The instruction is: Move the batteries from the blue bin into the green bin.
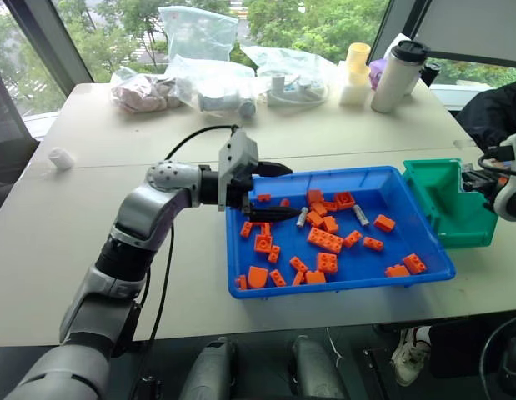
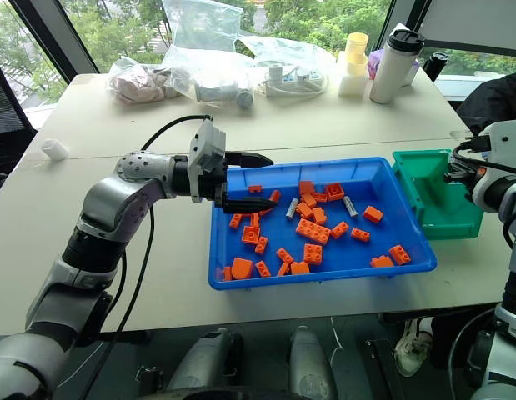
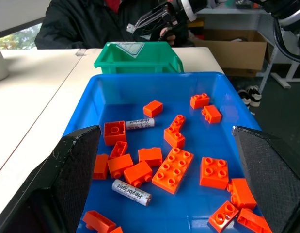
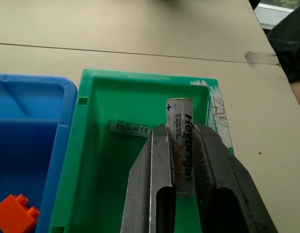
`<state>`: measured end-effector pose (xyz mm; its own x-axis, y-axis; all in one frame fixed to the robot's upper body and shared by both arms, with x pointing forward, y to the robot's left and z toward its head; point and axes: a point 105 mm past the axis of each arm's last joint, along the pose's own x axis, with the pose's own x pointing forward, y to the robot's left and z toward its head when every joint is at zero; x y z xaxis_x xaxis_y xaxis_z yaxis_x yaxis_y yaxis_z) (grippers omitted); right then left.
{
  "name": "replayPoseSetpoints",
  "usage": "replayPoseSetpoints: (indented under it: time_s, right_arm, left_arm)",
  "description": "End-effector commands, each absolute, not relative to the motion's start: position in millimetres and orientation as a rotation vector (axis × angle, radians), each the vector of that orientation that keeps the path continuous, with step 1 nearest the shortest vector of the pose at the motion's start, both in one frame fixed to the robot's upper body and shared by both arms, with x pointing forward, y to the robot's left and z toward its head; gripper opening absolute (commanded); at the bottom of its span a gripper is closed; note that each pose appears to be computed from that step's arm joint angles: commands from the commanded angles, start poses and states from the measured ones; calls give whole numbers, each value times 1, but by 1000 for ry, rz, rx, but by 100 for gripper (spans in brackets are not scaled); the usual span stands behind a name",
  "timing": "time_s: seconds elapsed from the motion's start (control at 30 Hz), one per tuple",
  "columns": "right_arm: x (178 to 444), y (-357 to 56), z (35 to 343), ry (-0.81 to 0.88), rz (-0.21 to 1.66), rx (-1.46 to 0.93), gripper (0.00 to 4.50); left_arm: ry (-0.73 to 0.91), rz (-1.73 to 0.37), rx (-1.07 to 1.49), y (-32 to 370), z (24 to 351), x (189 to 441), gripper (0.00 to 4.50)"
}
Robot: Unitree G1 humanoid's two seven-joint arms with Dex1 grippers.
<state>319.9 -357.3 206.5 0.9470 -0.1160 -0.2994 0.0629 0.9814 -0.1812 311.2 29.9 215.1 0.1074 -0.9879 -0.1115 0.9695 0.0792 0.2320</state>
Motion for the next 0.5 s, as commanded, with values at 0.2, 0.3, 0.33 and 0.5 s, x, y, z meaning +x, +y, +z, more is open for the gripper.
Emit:
replayPoseSetpoints:
  time_s: [0.2,0.3,0.33,0.5]
  right_arm:
    - [324,-361,227,240,-116,-210,400]
    - [330,-339,239,188,-9,-237,400]
    - [332,-327,242,179,51,-245,400]
    - [335,-223,225,209,552,-314,400]
  left_arm:
    - [-92,-1416,314,49,222,306,450]
    - [-68,-1390,336,62,223,301,450]
    - [-60,-1388,340,65,223,300,450]
    - [25,-1385,421,86,218,287,450]
